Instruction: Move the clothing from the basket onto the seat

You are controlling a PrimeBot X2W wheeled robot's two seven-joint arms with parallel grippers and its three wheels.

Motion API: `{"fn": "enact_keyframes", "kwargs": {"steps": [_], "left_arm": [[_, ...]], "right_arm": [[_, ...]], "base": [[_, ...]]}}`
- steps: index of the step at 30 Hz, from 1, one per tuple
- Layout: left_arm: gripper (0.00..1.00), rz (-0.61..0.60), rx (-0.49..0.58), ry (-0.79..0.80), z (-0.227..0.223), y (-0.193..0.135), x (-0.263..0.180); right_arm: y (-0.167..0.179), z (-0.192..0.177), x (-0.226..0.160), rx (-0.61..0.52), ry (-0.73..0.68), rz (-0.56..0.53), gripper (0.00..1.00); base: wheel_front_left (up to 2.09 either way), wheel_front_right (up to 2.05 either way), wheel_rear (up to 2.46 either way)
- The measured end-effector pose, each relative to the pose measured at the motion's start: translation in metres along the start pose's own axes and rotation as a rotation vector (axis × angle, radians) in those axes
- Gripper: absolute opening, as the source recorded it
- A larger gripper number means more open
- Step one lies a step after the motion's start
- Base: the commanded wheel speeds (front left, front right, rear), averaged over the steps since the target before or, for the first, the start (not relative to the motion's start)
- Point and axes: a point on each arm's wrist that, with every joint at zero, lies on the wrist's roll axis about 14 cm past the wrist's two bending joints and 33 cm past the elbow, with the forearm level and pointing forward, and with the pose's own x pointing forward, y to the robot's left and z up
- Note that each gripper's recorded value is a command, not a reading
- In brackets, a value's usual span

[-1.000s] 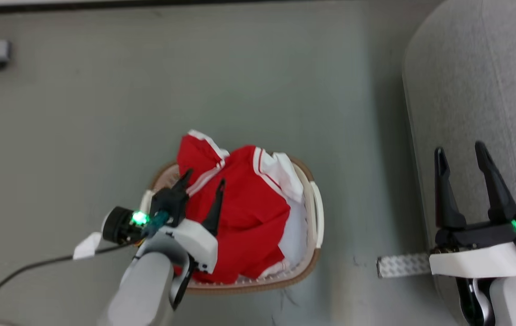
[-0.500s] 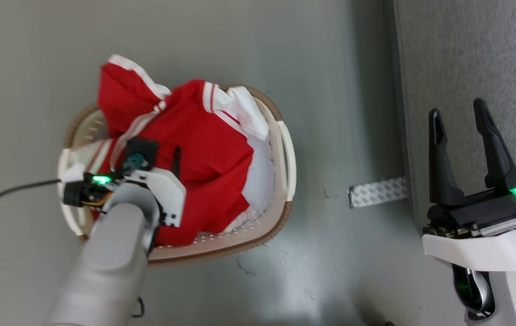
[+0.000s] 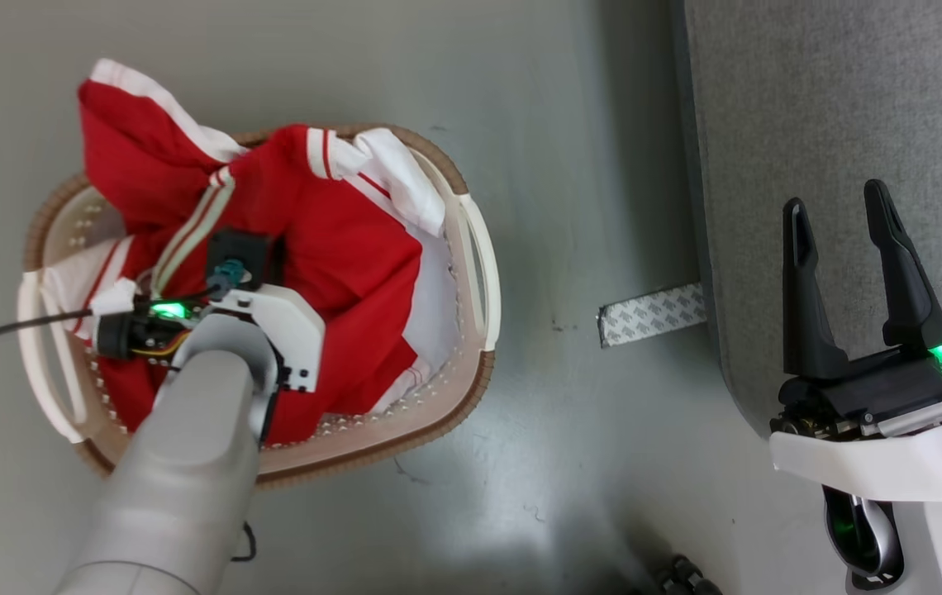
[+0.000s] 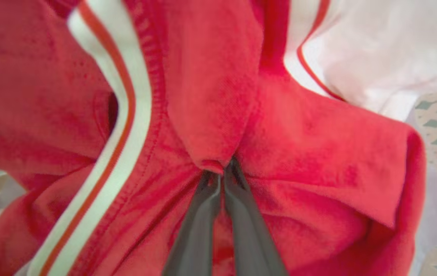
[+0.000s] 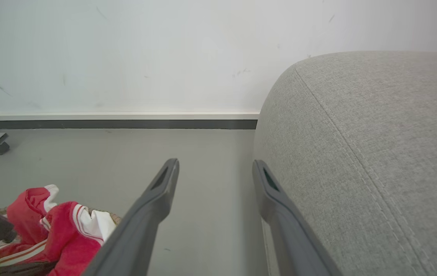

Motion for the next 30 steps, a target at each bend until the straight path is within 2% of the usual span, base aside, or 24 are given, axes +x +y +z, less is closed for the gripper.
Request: {"fn": "enact_keyframes", "kwargs": {"steps": [7,15,30], "left_arm": [[0.00,0.006,-0.007,-0.073,0.027,-0.002,-0.030],[0.00,0.023,-0.032,-0.197,0.069,-0.004,-0.096],[0.00,0.115,-0.016,-0.655,0.186,-0.017,-0.260]], "right_arm": [[0.006,0.023,-0.003,0.017,-0.051,0.013,1.00],[0.012,0.054,-0.031,0.026,-0.104,0.012,1.00],[0.043,0.104,-0.104,0.046,-0.226,0.088,1.00]], "base": [[0.00,0.00,0.00],[0.00,0.00,0.00],[0.00,0.00,0.00]]}}
